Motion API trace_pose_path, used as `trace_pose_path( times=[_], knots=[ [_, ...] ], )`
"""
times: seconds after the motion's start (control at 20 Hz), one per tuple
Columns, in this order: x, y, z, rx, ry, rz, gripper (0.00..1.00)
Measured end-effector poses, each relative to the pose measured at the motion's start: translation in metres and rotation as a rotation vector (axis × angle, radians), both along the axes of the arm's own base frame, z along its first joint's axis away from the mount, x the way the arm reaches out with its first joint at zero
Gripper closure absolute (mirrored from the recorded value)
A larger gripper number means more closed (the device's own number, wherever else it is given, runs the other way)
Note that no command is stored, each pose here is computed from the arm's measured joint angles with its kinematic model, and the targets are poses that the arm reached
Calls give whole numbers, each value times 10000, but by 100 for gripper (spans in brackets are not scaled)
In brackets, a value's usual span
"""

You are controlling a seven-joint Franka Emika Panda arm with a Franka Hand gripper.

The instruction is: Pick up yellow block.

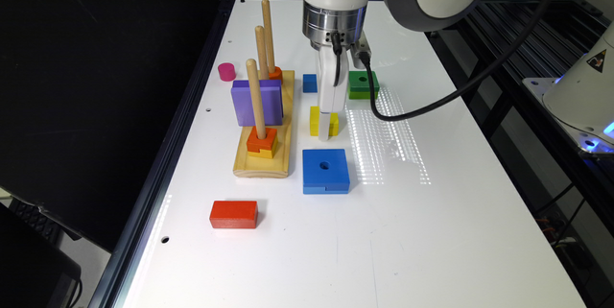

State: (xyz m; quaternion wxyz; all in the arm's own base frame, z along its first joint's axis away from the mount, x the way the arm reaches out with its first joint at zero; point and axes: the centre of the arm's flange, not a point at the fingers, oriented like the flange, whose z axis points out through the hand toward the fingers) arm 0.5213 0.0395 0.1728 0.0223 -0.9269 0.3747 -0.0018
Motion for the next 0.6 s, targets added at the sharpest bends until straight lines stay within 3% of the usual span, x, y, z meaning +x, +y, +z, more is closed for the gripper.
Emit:
trace_pose_path(
  times=[0.05,0.1,0.6],
  knots=[
    [0,0,0,0,0,0,0],
    [0,0,0,0,-1,0,100],
    [0,-1,0,1,-1,0,100]
  ],
)
